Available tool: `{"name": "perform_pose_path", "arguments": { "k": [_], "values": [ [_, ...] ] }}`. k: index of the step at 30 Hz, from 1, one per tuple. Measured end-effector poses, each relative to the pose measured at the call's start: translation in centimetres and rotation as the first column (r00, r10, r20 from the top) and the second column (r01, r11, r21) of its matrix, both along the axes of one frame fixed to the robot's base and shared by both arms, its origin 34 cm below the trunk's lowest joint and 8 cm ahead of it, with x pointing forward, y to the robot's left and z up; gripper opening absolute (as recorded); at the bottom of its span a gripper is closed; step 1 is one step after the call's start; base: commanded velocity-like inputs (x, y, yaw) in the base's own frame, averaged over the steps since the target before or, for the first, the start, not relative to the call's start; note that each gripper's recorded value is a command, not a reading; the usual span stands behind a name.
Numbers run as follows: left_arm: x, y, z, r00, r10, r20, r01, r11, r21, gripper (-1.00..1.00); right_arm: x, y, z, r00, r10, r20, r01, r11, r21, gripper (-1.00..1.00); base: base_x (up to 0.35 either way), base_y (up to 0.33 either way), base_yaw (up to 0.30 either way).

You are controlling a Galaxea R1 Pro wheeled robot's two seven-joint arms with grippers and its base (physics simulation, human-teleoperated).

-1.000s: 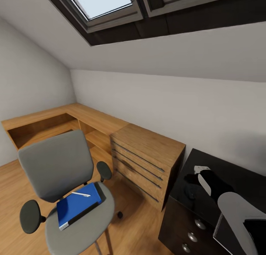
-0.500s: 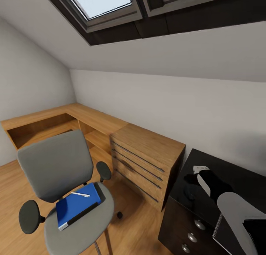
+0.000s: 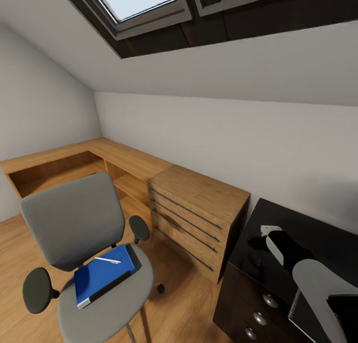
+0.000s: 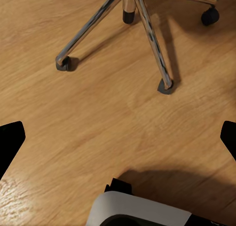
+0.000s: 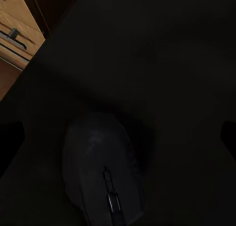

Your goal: In the bedroom, organize the workspace by keeping the computer under the desk, ensuring the monitor is on the desk, placing the keyboard on the desk next to the monitor, placing the mouse on the desk next to the keyboard, moving the folder from the swivel chair onto the desk next to the mouse, stacking the notebook on top of the folder with the pen on top of the notebook, and positioning the swivel chair next to the desk.

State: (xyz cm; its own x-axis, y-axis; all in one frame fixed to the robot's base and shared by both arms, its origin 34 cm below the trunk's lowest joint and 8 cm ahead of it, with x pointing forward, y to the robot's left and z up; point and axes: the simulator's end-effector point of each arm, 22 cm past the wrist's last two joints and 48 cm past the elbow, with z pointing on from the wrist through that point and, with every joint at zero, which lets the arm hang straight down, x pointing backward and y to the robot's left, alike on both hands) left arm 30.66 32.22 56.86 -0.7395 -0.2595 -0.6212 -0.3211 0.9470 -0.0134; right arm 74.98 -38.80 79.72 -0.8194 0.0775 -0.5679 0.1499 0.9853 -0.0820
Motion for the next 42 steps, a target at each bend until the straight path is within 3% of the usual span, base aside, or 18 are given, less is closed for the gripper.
{"name": "perform_pose_path", "arguments": {
  "k": [8, 20, 42],
  "values": [
    [0.2, 0.0, -1.0, 1.0, 0.001, 0.006, -0.001, 1.0, 0.001, 1.0, -0.4, -0.2, -1.8, 1.0, -0.005, -0.007, 0.005, 1.0, -0.001, 1.0, 0.0, 0.0, 0.0],
    [1.5, 0.5, -0.6, 0.997, -0.002, 0.076, 0.0, 1.0, 0.03, 1.0, -0.3, 0.5, -2.7, 1.0, 0.015, -0.005, -0.015, 1.0, 0.027, 1.0, 0.0, 0.0, 0.0],
    [1.5, 0.6, -0.6, 0.997, 0.002, 0.079, -0.005, 0.999, 0.036, 1.0, -1.2, 0.6, -3.6, 0.999, 0.017, -0.036, -0.016, 0.999, 0.04, 1.0, 0.0, 0.0, 0.0]
  ]
}}
